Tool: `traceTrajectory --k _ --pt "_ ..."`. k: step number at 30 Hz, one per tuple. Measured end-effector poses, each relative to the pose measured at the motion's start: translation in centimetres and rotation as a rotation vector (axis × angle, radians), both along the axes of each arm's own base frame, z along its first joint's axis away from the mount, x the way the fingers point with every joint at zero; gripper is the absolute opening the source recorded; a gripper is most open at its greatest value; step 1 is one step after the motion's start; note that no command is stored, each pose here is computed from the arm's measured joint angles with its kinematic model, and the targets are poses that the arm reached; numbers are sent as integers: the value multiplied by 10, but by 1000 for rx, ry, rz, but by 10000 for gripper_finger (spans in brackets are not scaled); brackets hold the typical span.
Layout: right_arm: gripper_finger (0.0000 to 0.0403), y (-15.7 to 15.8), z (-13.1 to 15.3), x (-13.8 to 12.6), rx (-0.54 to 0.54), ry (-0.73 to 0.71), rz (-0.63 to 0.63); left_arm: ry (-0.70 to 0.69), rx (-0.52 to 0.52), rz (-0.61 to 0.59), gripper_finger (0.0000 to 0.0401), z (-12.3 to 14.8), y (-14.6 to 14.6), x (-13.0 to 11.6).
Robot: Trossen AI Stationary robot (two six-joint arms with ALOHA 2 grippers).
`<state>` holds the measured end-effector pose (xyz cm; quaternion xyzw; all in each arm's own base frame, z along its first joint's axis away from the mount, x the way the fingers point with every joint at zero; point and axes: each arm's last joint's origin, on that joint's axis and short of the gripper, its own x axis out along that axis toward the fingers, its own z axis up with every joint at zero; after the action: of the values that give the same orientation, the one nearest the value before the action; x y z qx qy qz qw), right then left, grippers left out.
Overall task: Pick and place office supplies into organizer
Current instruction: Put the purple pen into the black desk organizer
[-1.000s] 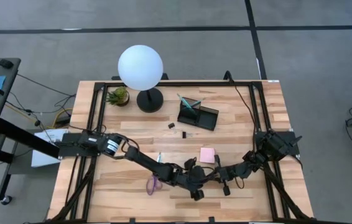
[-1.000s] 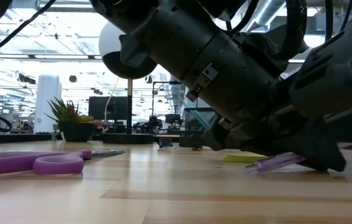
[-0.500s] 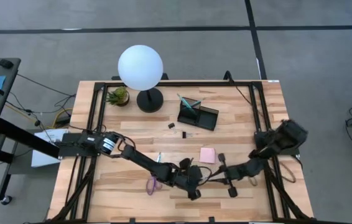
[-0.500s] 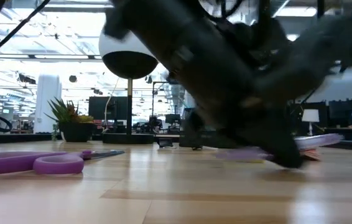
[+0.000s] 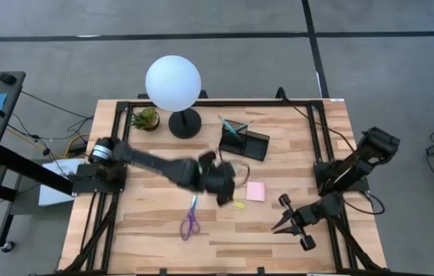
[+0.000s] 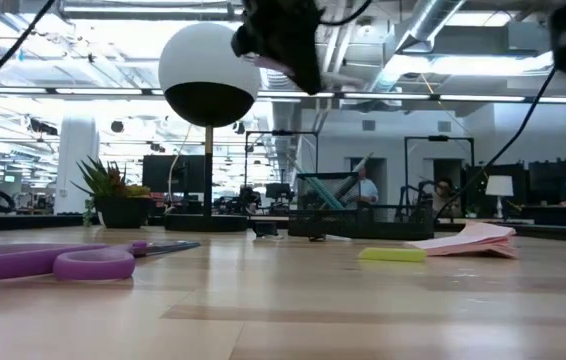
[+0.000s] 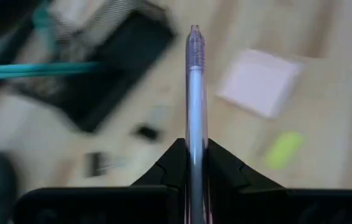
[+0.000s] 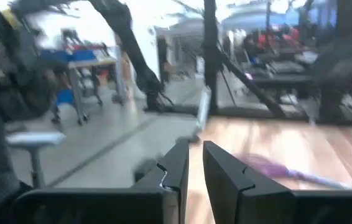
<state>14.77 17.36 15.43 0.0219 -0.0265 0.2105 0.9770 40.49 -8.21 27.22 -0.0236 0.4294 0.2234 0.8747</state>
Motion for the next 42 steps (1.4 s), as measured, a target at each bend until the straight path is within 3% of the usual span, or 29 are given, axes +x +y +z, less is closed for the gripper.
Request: traceTrajectory --k 3,7,12,19,23,29,33,37,42 --pt "42 -4 -9 7 -7 43 -34 107 59 55 21 21 35 -4" --pt "42 -10 -24 17 1 111 -82 134 152 91 21 38 73 -1" --pt "42 -17 -43 26 20 200 -135 162 173 -101 21 41 109 9" --pt "42 -24 -64 32 8 285 -181 266 290 -205 21 42 149 6" --pt "42 -27 -72 36 31 319 -210 341 374 -374 21 42 153 6" --pt "42 -26 -76 47 40 325 -240 427 543 -492 21 29 152 22" --pt "42 -24 -73 56 50 320 -244 636 738 -537 21 6 152 36" --pt "42 -21 -70 60 76 313 -215 823 837 -582 21 -24 156 49" --pt "42 -15 -71 58 125 355 -151 1072 1026 -546 21 -48 160 64"
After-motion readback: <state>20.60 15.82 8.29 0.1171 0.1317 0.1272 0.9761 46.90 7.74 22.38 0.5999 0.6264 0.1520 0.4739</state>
